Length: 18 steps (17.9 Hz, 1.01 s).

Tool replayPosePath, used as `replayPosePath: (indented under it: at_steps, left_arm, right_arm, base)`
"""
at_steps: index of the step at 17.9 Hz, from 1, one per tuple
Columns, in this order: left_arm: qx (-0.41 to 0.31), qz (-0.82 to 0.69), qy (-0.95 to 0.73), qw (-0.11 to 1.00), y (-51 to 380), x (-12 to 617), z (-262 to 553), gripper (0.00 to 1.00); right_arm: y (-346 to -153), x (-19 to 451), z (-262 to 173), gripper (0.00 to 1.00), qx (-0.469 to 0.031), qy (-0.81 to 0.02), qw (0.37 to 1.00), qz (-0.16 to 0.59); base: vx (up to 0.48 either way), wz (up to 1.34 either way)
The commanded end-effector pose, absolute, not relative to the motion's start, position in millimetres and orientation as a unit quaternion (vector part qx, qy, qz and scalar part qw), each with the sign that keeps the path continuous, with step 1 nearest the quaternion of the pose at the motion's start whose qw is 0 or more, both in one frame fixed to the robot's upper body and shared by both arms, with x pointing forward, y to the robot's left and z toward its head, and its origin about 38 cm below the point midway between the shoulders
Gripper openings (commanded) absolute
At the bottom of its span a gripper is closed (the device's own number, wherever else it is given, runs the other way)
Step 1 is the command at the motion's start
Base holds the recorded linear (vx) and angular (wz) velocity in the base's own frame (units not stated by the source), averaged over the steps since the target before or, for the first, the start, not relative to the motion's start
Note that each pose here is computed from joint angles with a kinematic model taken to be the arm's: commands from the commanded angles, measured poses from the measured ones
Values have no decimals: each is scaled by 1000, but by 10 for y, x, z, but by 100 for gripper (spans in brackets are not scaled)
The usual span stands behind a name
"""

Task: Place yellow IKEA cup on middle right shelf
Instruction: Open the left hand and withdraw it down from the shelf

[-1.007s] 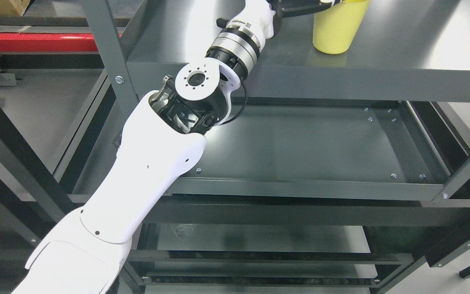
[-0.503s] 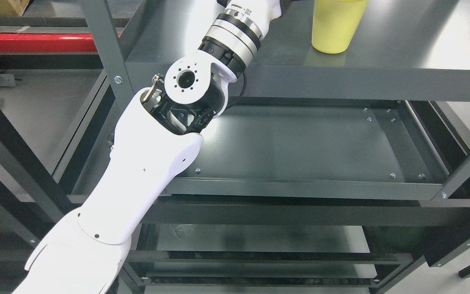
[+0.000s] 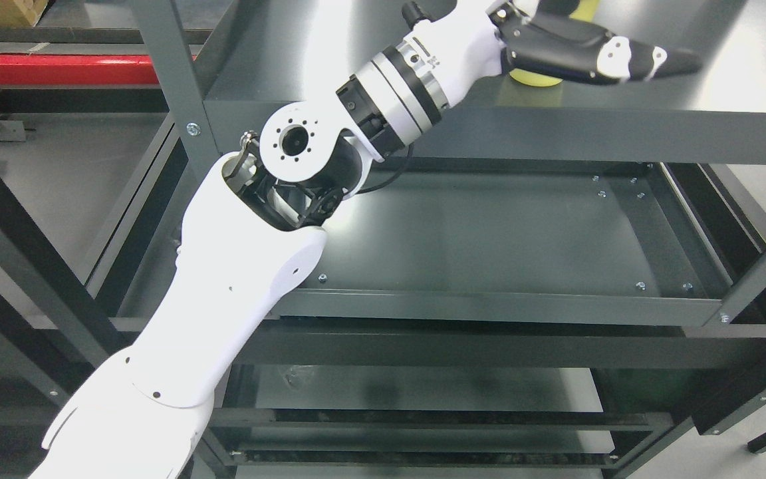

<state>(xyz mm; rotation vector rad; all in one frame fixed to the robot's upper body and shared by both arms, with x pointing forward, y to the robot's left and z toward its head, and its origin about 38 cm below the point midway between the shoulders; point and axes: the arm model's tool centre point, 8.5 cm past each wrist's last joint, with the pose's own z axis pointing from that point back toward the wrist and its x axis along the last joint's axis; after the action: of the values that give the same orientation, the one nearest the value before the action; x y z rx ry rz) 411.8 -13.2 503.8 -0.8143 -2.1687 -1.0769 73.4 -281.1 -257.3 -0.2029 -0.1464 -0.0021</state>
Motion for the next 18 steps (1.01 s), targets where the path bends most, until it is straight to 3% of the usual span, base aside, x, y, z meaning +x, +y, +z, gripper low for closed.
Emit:
replayPosePath:
  at_steps: [1, 6, 18]
  left_arm:
    - [-318, -467, -772, 292, -370, 3976, 4725, 96]
    - [-334, -506, -721, 336, -651, 3972, 4174, 96]
    - [-382, -530, -630, 421, -887, 3780, 2957, 96]
  right_arm:
    - [-2909, 644, -2572, 99, -108, -66, 992, -4]
    - [-2909, 644, -2572, 99, -108, -66, 992, -4]
    - [-2909, 644, -2572, 99, -108, -66, 992, -4]
  base:
    - [0, 0]
    - [0, 0]
    - [0, 0]
